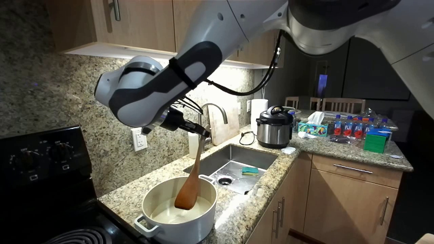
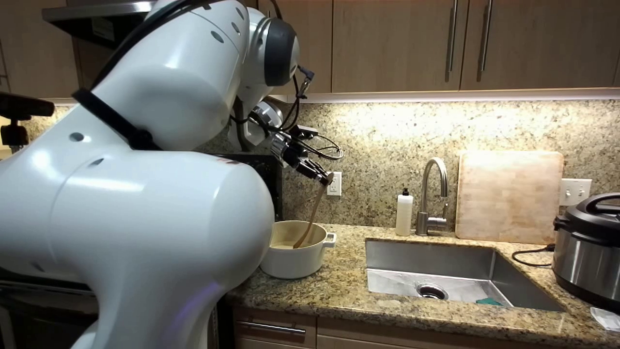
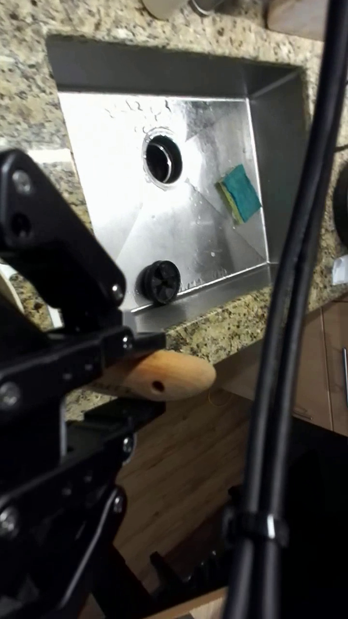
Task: Use the wooden spatula to stir the water in the pot.
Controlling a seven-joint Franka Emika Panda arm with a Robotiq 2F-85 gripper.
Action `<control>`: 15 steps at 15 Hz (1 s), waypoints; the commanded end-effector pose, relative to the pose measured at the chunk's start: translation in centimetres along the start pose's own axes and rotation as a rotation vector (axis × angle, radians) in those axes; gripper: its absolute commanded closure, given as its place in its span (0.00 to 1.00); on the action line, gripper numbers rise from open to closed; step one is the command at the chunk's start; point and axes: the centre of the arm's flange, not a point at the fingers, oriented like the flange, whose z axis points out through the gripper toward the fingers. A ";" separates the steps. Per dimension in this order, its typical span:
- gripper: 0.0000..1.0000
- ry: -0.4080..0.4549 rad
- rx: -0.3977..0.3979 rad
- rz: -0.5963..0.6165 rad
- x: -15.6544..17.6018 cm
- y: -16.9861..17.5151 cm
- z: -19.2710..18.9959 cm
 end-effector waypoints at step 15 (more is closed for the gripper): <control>0.93 -0.072 0.080 -0.075 9.6 0.9 -0.1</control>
